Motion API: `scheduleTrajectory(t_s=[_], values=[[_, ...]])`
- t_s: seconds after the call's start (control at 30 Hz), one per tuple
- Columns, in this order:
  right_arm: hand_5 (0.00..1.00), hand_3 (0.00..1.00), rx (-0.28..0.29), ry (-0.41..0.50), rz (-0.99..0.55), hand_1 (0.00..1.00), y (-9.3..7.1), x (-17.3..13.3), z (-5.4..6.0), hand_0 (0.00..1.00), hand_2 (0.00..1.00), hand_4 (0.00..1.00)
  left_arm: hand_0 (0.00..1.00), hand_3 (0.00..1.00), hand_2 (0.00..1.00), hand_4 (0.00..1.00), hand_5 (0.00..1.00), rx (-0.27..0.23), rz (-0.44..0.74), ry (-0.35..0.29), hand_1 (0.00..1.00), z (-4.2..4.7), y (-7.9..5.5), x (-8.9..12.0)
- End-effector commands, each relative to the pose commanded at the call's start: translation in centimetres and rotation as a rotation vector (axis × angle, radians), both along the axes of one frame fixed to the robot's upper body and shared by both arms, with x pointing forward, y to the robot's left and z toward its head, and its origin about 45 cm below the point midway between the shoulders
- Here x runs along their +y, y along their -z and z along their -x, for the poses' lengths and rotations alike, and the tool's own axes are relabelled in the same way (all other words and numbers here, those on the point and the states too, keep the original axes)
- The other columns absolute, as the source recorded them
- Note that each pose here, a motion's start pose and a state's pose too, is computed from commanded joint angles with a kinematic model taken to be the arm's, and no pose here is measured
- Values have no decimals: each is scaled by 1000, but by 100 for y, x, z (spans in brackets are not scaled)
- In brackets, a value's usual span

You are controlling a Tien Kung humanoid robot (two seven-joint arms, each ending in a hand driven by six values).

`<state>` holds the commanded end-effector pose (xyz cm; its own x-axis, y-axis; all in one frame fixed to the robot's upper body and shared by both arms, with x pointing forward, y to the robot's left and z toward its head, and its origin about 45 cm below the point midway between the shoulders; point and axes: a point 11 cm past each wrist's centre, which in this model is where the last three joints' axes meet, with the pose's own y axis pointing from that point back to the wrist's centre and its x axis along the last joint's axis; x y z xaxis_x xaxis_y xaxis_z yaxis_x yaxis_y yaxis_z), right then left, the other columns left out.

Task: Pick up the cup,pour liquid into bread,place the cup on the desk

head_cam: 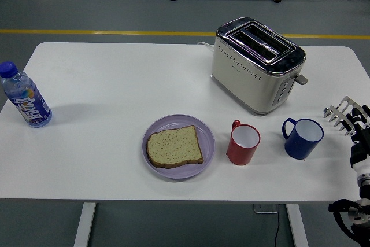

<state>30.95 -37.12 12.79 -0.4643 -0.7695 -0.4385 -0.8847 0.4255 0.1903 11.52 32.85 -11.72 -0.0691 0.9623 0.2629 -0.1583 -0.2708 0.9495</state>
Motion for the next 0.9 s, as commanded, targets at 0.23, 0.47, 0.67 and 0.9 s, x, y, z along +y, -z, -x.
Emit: scheduleTrajectory(t_s=[0.23,0.47,0.67,0.9], values=[[138,654,-4,-14,-4,598,21,-90,-17,684,656,762,681,543,691,256,998,-5,0,-1,681,-18,-5,2],[142,647,10,-32,-24,596,63,-107,-27,677,648,754,681,542,691,256,998,-6,0,1,680,-34,-9,2],[141,647,9,-40,-22,592,58,-93,-35,675,645,754,681,543,691,257,998,-5,0,2,680,-36,-9,1],[142,644,14,-46,-31,588,75,-61,-27,674,645,753,681,543,691,257,998,-2,0,2,680,-29,-7,-2]])
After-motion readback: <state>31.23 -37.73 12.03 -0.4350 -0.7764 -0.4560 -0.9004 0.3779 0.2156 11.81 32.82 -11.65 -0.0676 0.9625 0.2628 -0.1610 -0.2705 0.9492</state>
